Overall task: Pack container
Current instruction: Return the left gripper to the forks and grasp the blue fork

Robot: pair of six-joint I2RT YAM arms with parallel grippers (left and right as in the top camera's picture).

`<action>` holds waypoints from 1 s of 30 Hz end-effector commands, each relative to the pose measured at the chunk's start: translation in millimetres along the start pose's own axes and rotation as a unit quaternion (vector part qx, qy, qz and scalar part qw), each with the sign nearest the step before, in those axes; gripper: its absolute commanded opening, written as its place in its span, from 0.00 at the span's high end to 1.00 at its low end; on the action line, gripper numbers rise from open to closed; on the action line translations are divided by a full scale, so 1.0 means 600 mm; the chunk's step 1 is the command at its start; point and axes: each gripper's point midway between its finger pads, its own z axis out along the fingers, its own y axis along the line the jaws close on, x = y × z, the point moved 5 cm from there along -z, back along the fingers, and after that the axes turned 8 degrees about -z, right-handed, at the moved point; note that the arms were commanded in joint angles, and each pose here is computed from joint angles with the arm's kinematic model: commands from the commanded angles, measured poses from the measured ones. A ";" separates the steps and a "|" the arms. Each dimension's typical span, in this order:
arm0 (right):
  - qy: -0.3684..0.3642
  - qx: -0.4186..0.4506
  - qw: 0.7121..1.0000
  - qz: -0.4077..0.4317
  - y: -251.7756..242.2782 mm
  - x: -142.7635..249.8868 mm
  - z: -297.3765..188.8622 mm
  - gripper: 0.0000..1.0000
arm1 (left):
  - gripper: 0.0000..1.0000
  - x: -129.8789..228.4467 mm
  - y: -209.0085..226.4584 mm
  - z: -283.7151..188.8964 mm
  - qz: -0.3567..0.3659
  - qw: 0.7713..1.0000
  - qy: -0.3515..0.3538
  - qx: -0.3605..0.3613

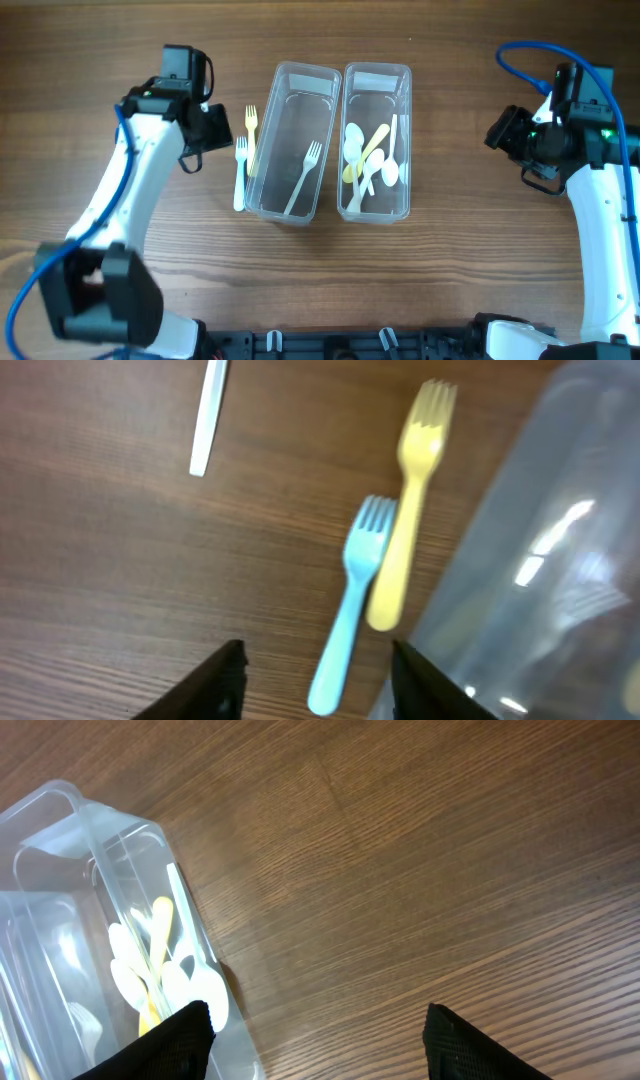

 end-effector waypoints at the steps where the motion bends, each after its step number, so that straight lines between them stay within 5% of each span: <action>1: 0.014 -0.009 1.000 0.003 0.002 0.005 0.007 0.34 | 0.73 0.000 0.021 0.057 -0.008 0.997 0.021 -0.074; 4: 0.014 -0.009 1.000 0.002 0.002 0.006 0.007 0.34 | 0.96 0.016 0.006 0.090 -0.002 0.997 0.060 -0.058; 15: 0.016 -0.009 1.000 0.002 0.002 0.007 0.007 0.34 | 0.95 0.085 -0.102 0.089 0.081 0.992 0.097 0.007; 23: 0.017 -0.008 1.000 0.002 0.002 0.007 0.007 0.34 | 0.90 0.080 -0.075 0.088 0.072 0.992 0.092 -0.037; 27: 0.015 -0.009 1.000 0.003 0.002 0.006 0.007 0.34 | 0.69 0.062 -0.026 0.088 0.015 0.992 0.086 -0.088; 30: 0.015 -0.009 1.000 0.002 0.002 0.006 0.007 0.34 | 0.62 0.048 -0.008 0.092 -0.015 0.993 0.096 -0.066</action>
